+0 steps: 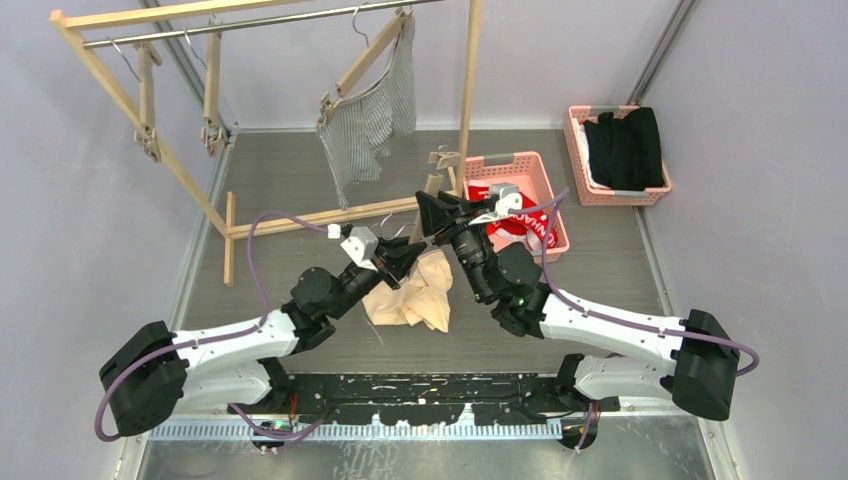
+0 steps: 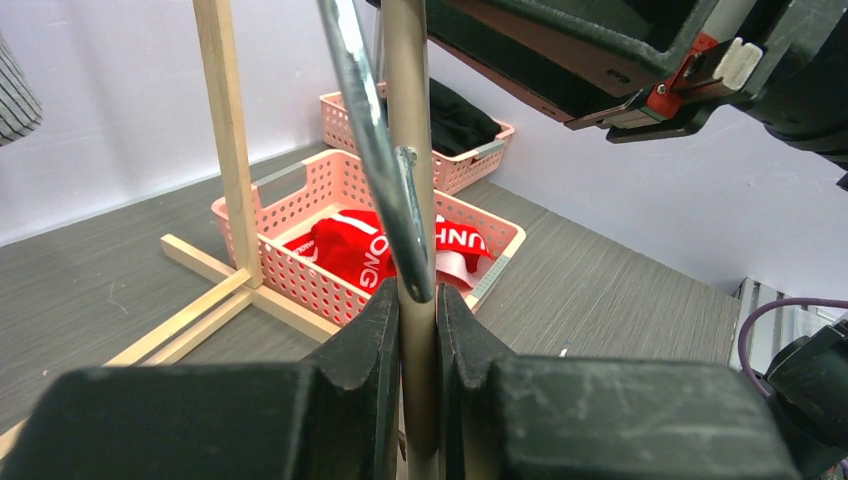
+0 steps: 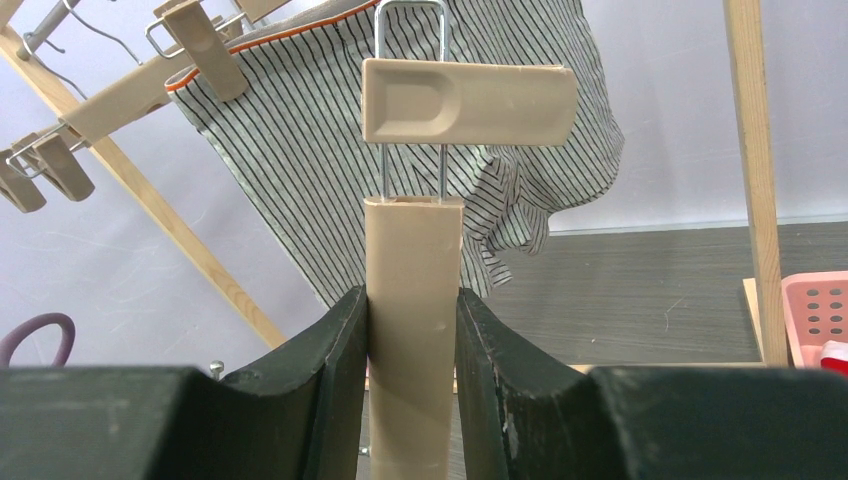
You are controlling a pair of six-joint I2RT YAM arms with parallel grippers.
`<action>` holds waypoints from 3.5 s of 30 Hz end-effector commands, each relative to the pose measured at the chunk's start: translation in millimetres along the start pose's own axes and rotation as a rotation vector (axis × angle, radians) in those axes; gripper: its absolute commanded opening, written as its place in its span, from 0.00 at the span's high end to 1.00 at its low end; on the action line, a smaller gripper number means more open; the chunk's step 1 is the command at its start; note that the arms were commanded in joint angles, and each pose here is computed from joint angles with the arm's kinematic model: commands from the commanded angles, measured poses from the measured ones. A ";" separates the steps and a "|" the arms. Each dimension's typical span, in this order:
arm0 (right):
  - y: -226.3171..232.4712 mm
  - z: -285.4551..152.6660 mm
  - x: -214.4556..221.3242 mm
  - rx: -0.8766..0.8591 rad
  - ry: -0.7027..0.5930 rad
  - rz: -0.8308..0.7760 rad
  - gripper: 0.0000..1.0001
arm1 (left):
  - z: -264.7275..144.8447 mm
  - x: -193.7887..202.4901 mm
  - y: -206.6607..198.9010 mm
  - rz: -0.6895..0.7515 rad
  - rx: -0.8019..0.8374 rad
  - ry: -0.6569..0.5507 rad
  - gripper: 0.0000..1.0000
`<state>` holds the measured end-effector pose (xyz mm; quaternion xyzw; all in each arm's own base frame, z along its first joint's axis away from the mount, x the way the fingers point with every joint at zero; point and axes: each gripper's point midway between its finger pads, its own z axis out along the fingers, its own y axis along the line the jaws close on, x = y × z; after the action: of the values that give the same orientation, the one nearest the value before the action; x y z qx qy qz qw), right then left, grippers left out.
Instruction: Remove the underwear clipped to the hanger
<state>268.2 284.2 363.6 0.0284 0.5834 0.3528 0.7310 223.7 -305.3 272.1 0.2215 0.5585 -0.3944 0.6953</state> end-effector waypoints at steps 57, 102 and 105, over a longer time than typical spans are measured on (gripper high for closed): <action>-48.6 -104.7 179.4 -0.065 0.769 -0.375 0.00 | -181.8 -213.6 90.5 0.209 -0.720 0.491 1.00; -79.6 -93.2 -68.2 0.353 0.212 -0.365 0.99 | -101.6 -249.1 153.7 0.330 -0.829 0.509 1.00; -87.7 -96.4 -89.1 0.400 0.170 -0.389 0.99 | -96.6 -255.2 158.9 0.334 -0.828 0.494 1.00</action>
<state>218.0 166.8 333.7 -0.0147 0.7183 0.1273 0.6839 275.4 -48.8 431.3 0.0997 0.8073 0.1089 0.5714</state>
